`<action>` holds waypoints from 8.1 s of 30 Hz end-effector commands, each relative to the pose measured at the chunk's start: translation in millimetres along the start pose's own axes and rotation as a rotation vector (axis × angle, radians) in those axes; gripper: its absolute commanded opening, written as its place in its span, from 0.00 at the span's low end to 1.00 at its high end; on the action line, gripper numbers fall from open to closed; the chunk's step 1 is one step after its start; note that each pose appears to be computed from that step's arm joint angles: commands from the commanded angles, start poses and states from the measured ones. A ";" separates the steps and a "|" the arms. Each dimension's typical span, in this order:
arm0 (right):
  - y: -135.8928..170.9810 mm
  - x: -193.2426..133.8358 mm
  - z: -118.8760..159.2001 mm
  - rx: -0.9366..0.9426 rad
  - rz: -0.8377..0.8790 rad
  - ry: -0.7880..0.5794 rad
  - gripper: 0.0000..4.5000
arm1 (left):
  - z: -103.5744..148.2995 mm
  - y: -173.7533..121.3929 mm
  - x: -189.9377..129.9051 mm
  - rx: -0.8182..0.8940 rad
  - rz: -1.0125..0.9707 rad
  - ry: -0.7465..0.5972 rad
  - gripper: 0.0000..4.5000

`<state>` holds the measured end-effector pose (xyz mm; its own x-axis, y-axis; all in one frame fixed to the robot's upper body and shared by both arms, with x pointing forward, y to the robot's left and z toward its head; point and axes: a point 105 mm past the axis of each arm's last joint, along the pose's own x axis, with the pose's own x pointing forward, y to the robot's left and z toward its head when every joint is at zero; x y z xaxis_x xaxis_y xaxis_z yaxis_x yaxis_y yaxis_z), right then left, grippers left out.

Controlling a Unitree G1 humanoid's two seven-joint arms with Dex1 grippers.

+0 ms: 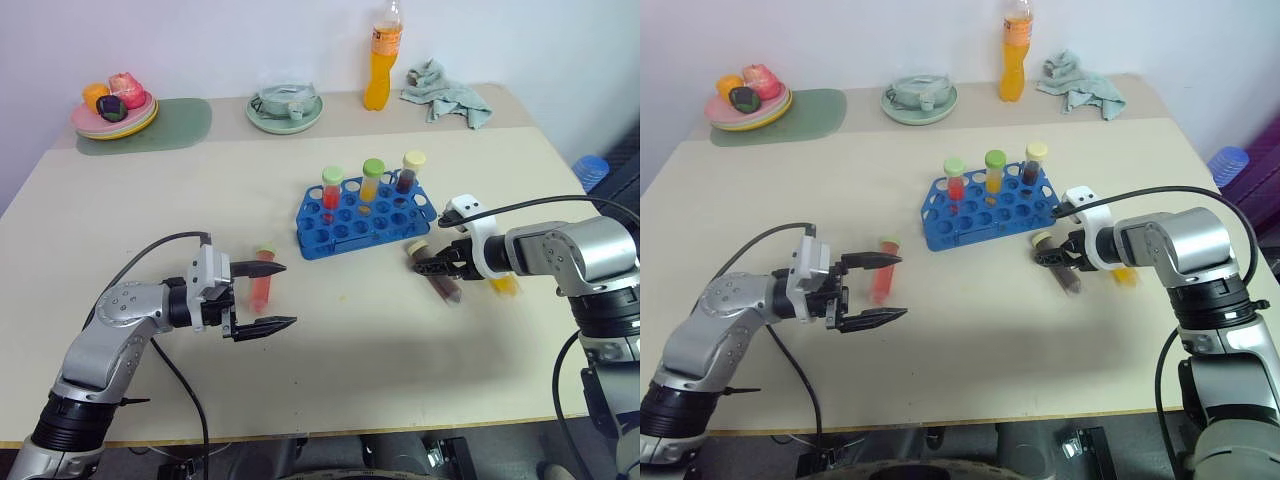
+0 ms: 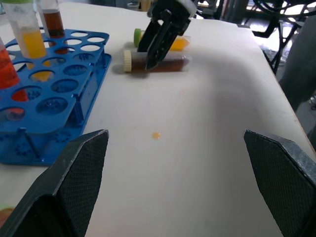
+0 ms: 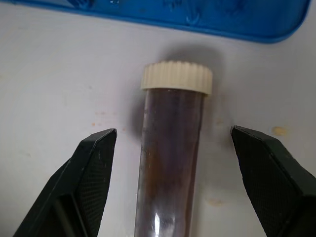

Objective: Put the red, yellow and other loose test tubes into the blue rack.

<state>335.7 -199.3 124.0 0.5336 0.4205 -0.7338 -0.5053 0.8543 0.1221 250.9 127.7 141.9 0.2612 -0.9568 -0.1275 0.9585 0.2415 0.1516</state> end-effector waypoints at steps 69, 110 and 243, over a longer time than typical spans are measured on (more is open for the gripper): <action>26.6 -11.4 100.2 -0.105 -0.133 -1.393 0.17 | 32.2 43.8 29.6 0.052 0.343 -0.252 1.00; -15.5 22.4 76.6 0.002 -0.314 -1.322 0.17 | 37.4 43.9 23.1 0.048 0.338 -0.219 1.00; 73.5 44.9 84.3 -0.215 0.038 -1.239 0.18 | 22.0 43.0 12.6 0.008 0.388 -0.181 1.00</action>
<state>380.6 -100.0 151.0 0.7595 0.5261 0.3827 -0.5520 0.8324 -0.0489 295.8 120.4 156.5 0.5764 -0.8128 0.0846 0.8015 0.5825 0.1355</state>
